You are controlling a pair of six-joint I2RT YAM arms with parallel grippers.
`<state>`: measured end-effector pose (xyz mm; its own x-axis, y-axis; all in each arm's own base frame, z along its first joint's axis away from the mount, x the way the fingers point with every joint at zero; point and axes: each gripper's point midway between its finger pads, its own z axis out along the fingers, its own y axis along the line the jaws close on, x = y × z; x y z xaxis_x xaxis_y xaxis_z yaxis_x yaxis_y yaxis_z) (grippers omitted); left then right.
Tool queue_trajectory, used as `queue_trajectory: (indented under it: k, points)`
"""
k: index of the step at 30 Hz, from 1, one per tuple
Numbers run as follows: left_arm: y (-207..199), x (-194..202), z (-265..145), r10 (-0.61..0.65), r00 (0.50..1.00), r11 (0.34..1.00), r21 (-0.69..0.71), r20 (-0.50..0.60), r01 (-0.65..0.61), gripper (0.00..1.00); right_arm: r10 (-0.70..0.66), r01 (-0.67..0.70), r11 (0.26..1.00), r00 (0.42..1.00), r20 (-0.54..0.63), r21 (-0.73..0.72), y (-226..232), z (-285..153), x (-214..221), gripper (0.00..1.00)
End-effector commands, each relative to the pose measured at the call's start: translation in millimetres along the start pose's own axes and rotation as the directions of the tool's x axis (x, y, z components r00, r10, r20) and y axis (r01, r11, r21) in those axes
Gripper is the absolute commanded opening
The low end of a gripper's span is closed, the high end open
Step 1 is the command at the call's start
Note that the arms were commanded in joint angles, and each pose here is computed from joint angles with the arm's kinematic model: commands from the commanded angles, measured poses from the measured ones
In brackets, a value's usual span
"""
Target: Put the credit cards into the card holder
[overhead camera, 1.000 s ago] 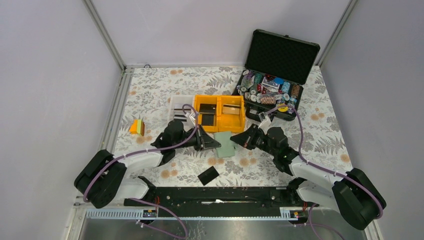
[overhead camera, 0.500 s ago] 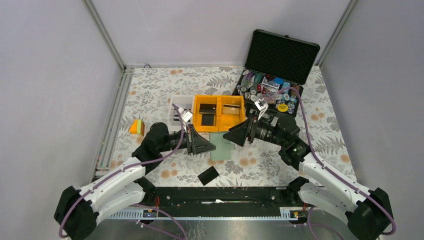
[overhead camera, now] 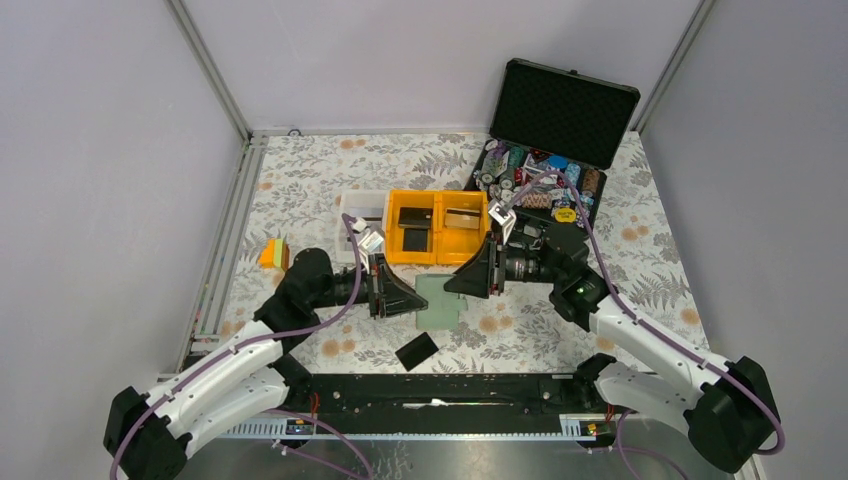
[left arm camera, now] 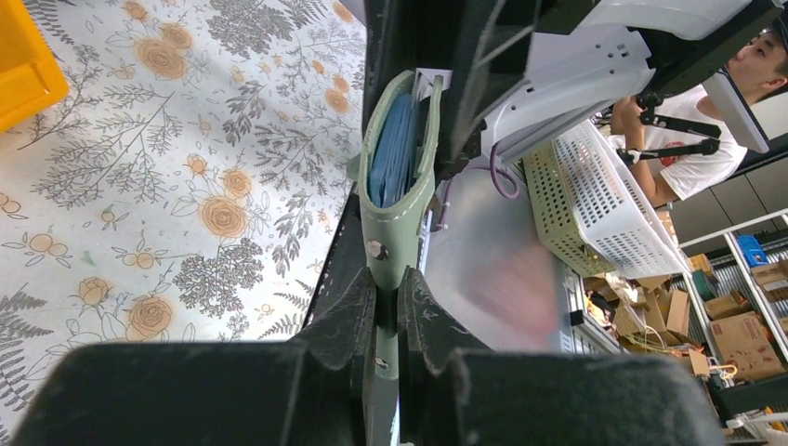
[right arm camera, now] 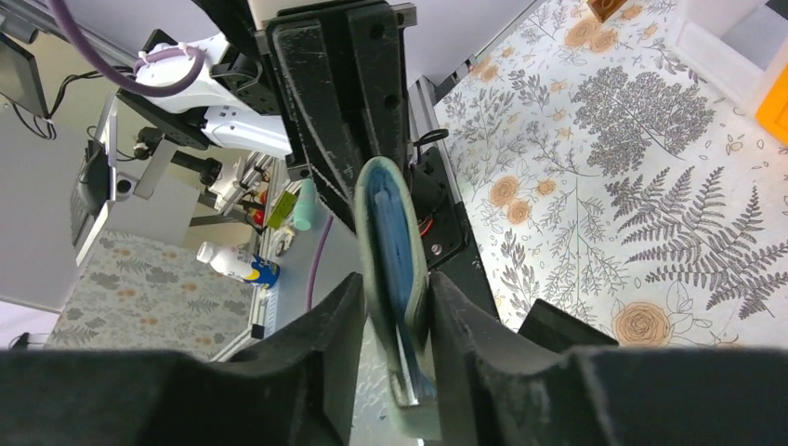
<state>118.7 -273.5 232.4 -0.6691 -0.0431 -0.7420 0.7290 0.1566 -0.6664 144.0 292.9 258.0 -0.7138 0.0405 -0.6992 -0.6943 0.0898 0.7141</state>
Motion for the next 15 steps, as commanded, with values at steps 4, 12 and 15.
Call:
queue_trajectory:
  k: [4,12,15]
  points:
    - [-19.7,-27.0,-1.8,0.072,0.995,0.997,0.021,0.072,-0.074,0.00,-0.095,0.091,0.992,0.994,-0.051,-0.086,19.2,13.0,-1.2,0.12]
    - [24.5,-50.0,-33.0,-0.218,0.952,0.928,-0.255,0.215,0.270,0.95,-0.445,0.422,0.864,0.895,0.024,0.275,-28.0,9.2,-37.4,0.00]
    - [25.3,-62.9,-49.4,-0.348,0.877,0.869,-0.238,0.331,0.434,0.99,-0.597,0.551,0.767,0.800,0.053,0.329,-30.8,6.7,-47.3,0.00]
